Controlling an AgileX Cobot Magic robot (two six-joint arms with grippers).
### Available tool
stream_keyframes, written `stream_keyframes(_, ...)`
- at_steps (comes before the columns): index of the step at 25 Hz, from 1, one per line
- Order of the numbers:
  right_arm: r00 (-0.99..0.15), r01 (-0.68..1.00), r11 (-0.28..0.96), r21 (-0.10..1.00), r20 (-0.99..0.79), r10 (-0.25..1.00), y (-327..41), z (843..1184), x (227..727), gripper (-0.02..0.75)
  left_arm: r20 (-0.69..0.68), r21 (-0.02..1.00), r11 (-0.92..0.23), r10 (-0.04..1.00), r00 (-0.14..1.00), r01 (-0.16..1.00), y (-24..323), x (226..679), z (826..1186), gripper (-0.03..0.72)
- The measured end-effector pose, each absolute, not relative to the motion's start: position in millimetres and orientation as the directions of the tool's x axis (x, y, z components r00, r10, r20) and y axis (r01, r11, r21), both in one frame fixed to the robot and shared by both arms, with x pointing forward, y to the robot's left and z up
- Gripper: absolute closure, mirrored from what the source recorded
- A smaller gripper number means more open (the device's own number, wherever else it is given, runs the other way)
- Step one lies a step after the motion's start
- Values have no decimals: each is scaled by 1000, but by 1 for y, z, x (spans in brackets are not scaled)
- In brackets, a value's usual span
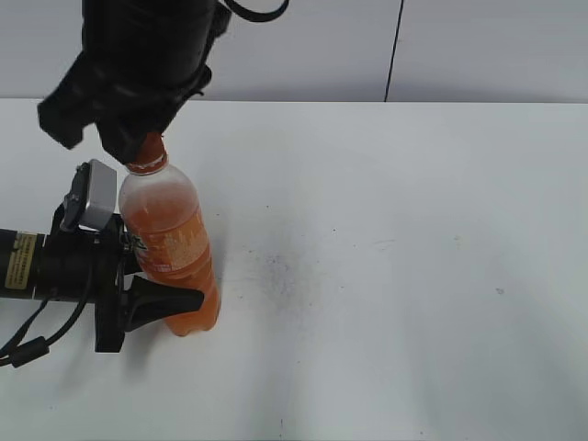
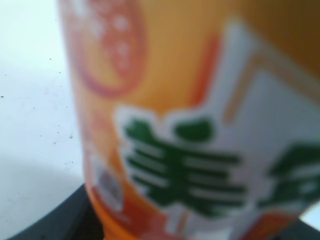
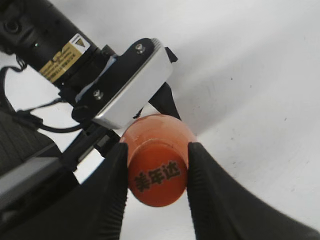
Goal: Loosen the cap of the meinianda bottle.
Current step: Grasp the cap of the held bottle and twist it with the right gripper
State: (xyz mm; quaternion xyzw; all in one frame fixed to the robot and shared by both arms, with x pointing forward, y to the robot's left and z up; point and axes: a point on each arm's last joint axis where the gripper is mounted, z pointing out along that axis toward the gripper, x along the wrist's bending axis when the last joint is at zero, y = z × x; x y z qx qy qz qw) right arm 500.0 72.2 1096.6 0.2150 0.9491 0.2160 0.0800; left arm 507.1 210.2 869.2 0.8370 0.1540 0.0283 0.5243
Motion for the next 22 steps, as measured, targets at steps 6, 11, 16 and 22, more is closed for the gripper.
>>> stream_keyframes(6, -967, -80, 923, 376, -254, 20, 73, 1098, 499, 468, -114, 886, -403, 287, 951, 228, 210, 507, 869, 294)
stream_keyframes(11, -931, -271, 908, 320, -327, -163, 73, 1099, 500, 496, -119, 886, -400, 296, 948, 236, 210, 508, 869, 294)
stream_keyframes(16, -921, -301, 902, 310, -339, -191, 72, 1099, 500, 524, -124, 885, -398, 300, 946, 242, 210, 508, 869, 294)
stream_keyframes(22, -931, -272, 908, 319, -328, -163, 72, 1099, 499, 379, -121, 885, -401, 294, 948, 237, 210, 507, 869, 294)
